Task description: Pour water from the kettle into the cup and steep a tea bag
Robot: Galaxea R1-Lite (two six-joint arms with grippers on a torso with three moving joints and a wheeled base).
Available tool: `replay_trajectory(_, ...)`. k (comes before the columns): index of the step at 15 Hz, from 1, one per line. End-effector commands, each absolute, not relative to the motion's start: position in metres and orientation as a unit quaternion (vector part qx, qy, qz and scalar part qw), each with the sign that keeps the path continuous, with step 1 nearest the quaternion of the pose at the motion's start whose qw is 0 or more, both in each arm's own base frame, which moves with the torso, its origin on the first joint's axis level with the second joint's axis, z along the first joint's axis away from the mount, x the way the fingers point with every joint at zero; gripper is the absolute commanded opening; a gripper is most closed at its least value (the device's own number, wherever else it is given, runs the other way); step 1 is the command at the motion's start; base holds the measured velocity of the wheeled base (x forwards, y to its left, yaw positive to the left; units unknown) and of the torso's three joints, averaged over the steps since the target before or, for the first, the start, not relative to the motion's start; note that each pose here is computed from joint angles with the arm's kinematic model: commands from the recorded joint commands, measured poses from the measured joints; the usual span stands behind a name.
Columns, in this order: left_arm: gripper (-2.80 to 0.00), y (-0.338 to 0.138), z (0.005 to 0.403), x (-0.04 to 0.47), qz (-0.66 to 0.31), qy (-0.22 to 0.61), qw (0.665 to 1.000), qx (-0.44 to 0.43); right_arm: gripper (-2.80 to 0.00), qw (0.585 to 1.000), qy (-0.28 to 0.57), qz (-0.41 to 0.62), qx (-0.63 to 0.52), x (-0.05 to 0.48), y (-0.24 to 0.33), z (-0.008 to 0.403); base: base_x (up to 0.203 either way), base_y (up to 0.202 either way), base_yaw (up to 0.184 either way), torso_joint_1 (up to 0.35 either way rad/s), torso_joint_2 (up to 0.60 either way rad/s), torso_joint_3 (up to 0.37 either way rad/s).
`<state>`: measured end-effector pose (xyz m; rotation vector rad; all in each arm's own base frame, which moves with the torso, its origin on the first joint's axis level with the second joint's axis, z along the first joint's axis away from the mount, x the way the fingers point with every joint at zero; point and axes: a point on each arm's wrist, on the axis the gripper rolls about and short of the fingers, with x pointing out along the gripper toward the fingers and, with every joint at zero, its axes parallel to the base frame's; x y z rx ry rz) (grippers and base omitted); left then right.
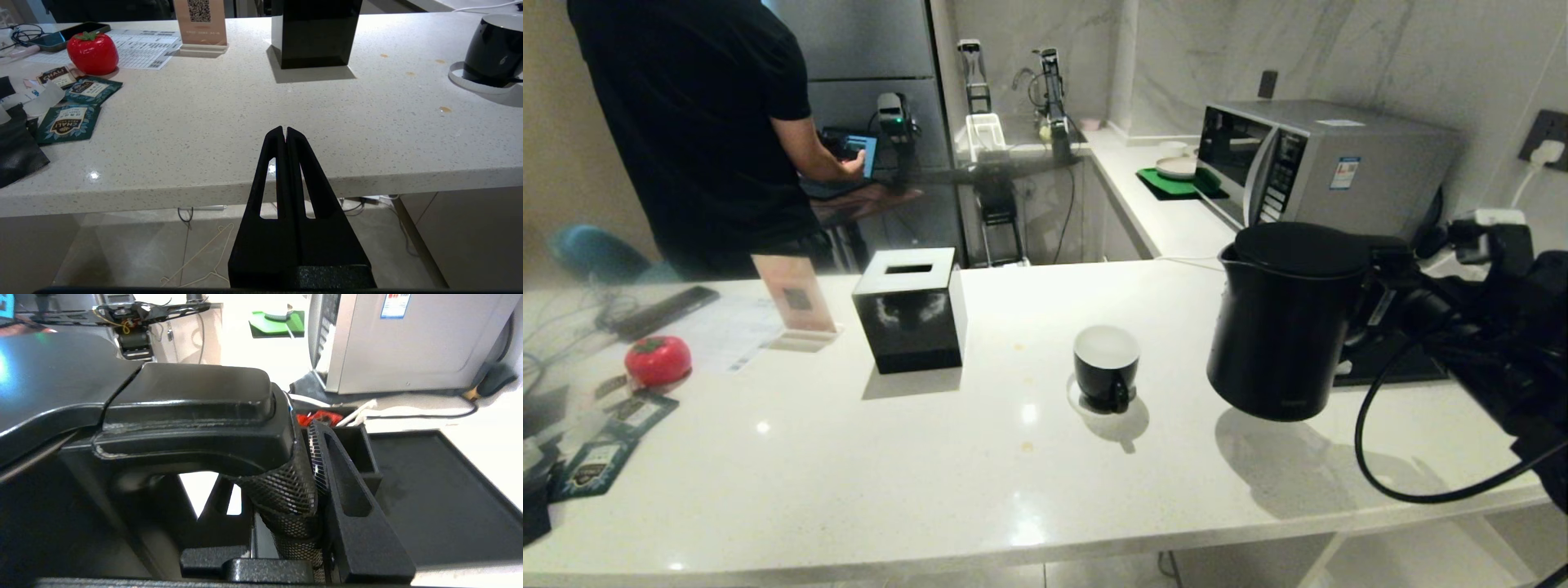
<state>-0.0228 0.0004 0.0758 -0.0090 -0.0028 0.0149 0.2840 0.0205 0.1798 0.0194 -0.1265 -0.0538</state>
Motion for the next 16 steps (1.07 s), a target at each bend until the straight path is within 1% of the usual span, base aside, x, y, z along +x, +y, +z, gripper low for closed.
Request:
replay_trajectory(1,-2.8,0.0,0.076,-0.023,0.008,-0.001,1.0,-0.005,-2.8,0.997,-0.066,-0.027,0.006,0.289,0.021,0.181,0.0,0.0,0.0,0.0,0.0,0.0)
replay_trajectory(6,-2.8,0.0,0.076,-0.023,0.008,-0.001,1.0,-0.005,-2.8,0.998,-0.05,-0.023,-0.039,0.297,0.024,0.18,0.0,0.0,0.0,0.0,0.0,0.0)
replay_trajectory(9,-2.8,0.0,0.076,-0.023,0.008,-0.001,1.0,-0.005,-2.8,0.998,-0.054,-0.009,-0.043,0.299,0.035,0.184,0.0,0.0,0.0,0.0,0.0,0.0)
replay_trajectory(16,-2.8,0.0,0.076,-0.023,0.008,-0.001,1.0,-0.005,-2.8,0.993,-0.063,0.009,-0.102,0.309,0.051,0.192,0.0,0.0,0.0,0.0,0.0,0.0)
